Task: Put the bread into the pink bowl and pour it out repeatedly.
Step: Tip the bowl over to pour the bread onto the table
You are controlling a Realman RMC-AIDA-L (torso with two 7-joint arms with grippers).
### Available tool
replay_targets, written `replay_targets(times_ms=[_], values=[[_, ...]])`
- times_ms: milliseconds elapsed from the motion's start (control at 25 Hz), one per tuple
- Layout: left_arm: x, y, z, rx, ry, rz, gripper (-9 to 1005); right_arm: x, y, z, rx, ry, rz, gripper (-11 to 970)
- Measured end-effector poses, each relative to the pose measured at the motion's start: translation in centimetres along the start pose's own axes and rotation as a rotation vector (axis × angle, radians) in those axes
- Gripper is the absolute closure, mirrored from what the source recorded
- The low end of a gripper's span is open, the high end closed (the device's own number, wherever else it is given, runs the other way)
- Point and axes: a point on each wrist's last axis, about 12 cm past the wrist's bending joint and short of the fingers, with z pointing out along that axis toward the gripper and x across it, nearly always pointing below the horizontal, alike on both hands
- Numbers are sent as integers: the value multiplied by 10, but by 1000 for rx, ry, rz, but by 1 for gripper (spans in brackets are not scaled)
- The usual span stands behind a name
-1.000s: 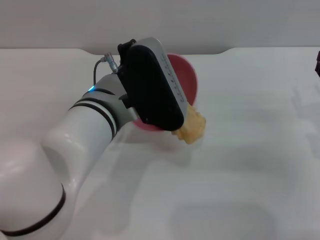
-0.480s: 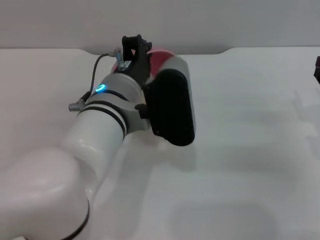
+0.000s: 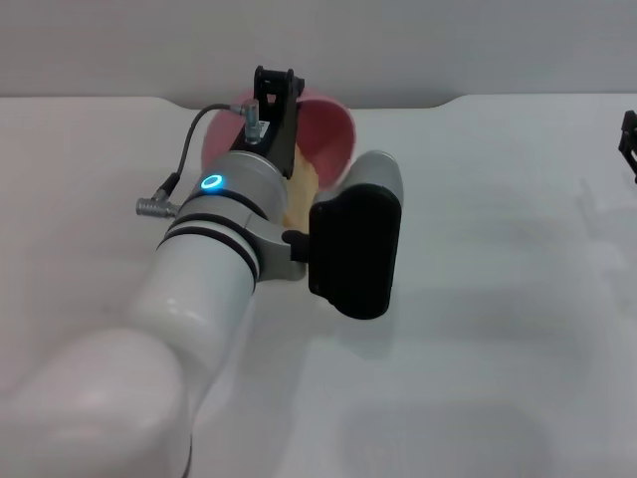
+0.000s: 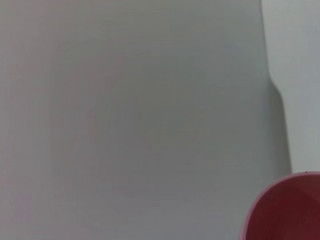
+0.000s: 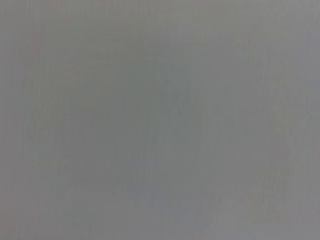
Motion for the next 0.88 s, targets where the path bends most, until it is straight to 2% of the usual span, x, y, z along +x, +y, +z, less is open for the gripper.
replay_targets(times_ms=[320,560,640,760,800,880], values=[[-5,-3,-5,-70,10,132,949,0,3,1,-10,4,-1,383],[-6,-8,-7,-64,17,297,949,0,4,1,-12,6,-1,389],[-7,-10,-8,-61,13,322,948,0,4,0,-12,7,-1,392],[-7,-10,-8,-61,12,321,948,1,5,0,-16,10,-2,395],[-6,-7,-8,-63,19,298,948,1,6,0,-18,10,-2,396],[-4,2,-5,-68,40,181,948,2,7,0,-22,12,-2,398]])
